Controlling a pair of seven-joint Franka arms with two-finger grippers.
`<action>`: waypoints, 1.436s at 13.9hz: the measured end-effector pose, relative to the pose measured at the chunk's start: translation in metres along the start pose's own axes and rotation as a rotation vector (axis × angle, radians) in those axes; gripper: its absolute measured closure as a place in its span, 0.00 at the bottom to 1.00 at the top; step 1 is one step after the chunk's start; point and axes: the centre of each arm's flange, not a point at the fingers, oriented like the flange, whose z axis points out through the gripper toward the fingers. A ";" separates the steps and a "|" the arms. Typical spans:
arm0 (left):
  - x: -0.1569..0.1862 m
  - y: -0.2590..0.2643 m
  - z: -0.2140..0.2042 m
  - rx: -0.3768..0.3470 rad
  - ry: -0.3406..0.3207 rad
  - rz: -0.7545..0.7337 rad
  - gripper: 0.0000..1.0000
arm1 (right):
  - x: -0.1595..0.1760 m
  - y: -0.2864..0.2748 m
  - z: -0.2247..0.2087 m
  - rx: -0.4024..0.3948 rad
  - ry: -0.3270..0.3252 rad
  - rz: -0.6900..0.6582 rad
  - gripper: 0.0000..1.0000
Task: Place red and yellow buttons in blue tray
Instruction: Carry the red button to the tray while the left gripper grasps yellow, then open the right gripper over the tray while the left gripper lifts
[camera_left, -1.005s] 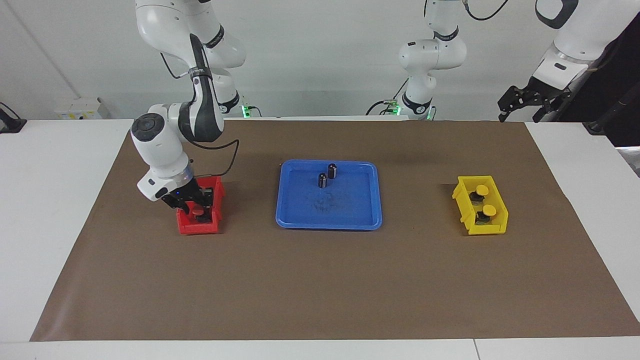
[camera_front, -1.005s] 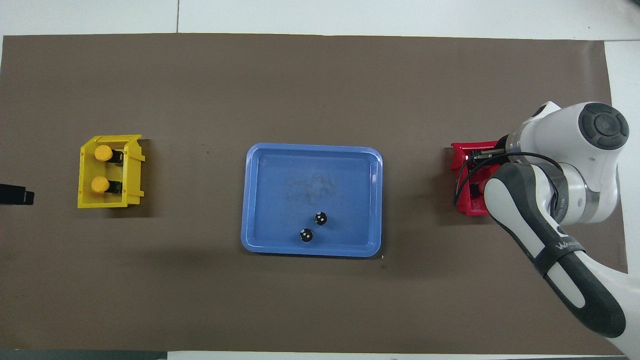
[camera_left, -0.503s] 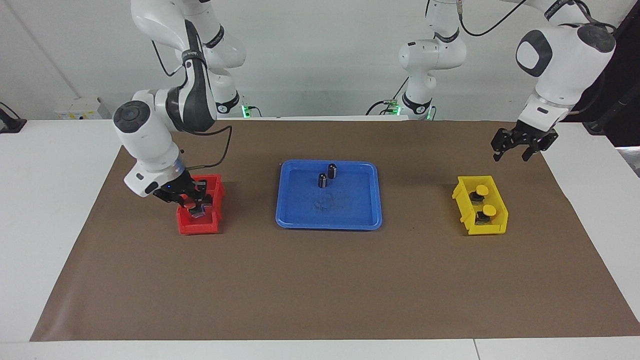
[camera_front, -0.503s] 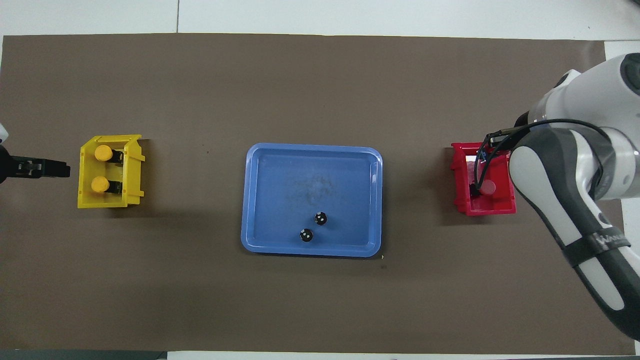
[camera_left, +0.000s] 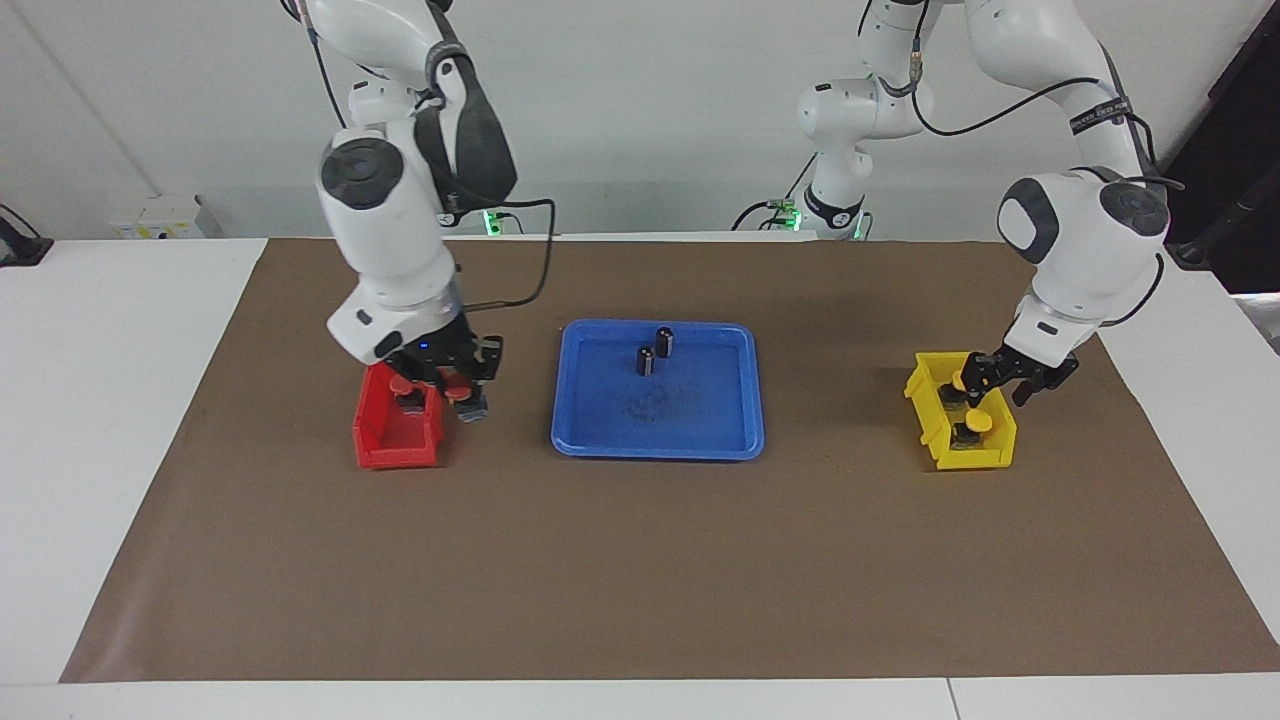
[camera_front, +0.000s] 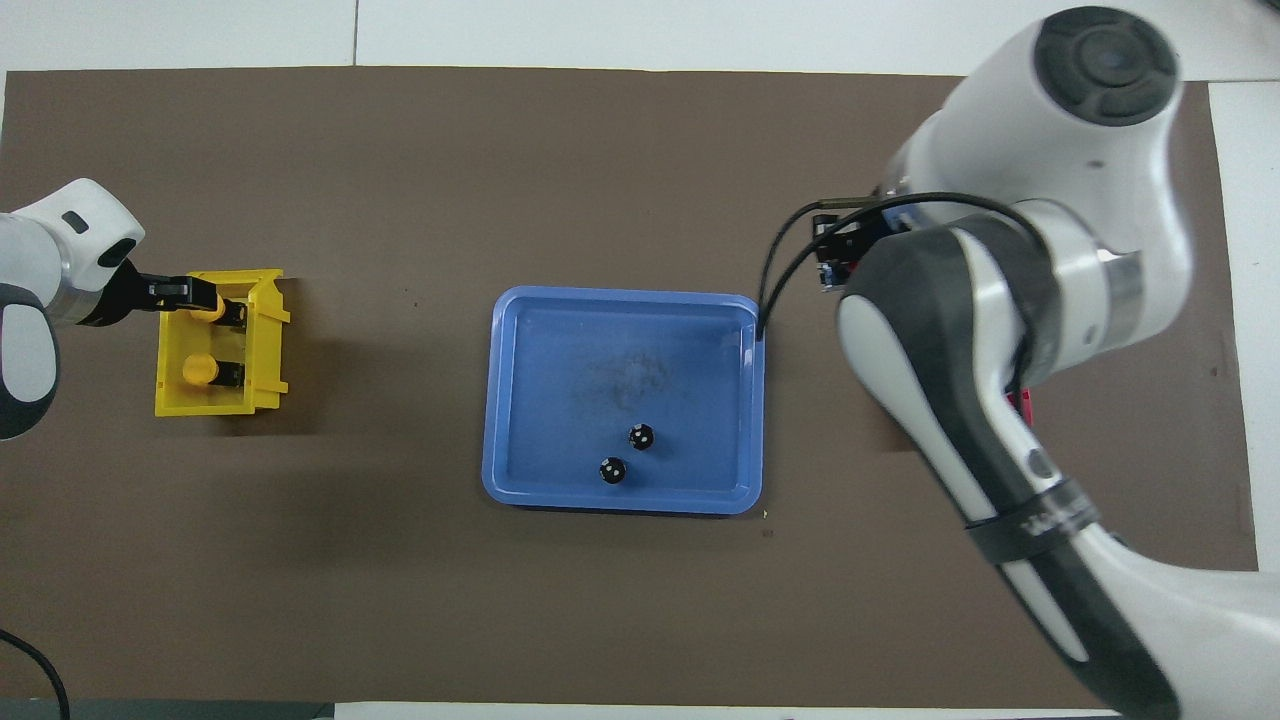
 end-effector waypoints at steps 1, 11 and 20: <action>0.001 0.000 0.004 0.001 0.000 0.000 0.30 | -0.015 -0.047 0.016 0.009 0.009 0.025 0.59; 0.006 0.000 0.038 0.003 -0.005 -0.010 0.36 | -0.068 -0.138 0.127 -0.042 -0.002 0.038 0.59; 0.043 0.003 -0.071 -0.006 -0.103 -0.064 0.59 | -0.020 -0.053 0.043 -0.067 0.036 -0.005 0.19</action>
